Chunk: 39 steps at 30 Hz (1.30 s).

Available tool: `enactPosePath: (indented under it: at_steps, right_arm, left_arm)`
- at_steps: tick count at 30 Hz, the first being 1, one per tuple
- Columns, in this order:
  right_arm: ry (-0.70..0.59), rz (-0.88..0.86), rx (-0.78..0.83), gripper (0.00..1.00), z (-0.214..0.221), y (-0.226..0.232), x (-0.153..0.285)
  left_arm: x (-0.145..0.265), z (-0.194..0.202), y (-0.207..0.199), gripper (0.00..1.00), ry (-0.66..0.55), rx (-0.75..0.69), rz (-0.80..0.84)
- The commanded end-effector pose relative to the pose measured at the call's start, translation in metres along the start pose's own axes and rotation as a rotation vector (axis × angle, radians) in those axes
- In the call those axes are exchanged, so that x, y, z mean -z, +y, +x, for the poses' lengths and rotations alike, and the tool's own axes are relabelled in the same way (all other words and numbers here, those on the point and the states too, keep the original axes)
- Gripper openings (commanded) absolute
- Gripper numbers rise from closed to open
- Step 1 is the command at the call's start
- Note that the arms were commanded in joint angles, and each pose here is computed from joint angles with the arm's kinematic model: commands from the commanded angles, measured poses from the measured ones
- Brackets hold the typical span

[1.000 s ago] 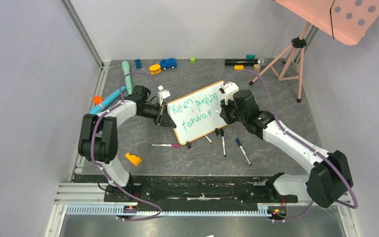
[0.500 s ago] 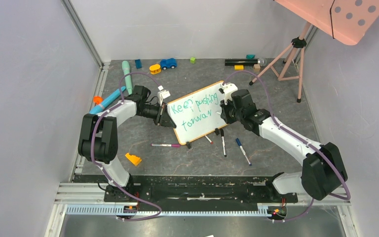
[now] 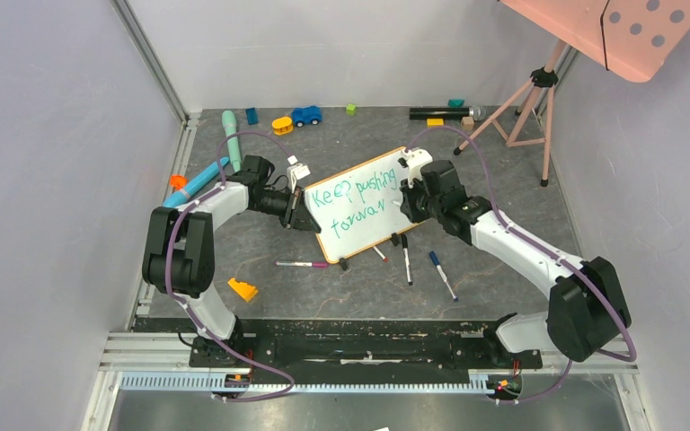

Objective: Write a sentence on the whiteboard

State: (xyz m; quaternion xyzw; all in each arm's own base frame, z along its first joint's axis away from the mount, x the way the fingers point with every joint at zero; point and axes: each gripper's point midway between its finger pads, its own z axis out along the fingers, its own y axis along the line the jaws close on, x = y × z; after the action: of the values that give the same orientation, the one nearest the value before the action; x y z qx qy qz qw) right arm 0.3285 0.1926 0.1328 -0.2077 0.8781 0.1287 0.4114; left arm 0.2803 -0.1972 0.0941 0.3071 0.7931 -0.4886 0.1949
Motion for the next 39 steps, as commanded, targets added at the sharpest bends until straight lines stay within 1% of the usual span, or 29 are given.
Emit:
enactPosePath:
  at_steps: [1,6,14,18,22,26,34,39]
  right_arm:
    - [-0.123,-0.031,-0.011,0.0,-0.043,0.006,0.0]
    - [-0.112,-0.066,-0.012,0.0,-0.036,0.012,-0.001]
    - [-0.062,-0.088,-0.027,0.0,-0.007,0.015,-0.002]
    - [-0.032,-0.073,-0.017,0.0,0.005,0.011,0.0]
    - [-0.018,-0.013,-0.005,0.0,0.008,0.0,0.001]
    - [-0.032,0.018,-0.01,0.0,-0.004,-0.007,0.0]
    - [-0.088,0.018,-0.017,0.0,-0.041,-0.007,-0.006]
    - [-0.109,0.015,-0.017,0.0,-0.054,-0.007,-0.006]
  left_arm:
    - [-0.011,0.048,0.005,0.02,0.161,0.03,-0.046]
    - [-0.011,0.048,0.005,0.02,0.161,0.028,-0.048]
    - [-0.011,0.048,0.005,0.02,0.162,0.032,-0.048]
    - [-0.011,0.048,0.005,0.02,0.162,0.031,-0.049]
    - [-0.011,0.048,0.006,0.02,0.163,0.032,-0.048]
    - [-0.011,0.048,0.005,0.02,0.162,0.031,-0.049]
    - [-0.011,0.048,0.005,0.02,0.162,0.033,-0.047]
    - [-0.011,0.048,0.005,0.02,0.162,0.031,-0.048]
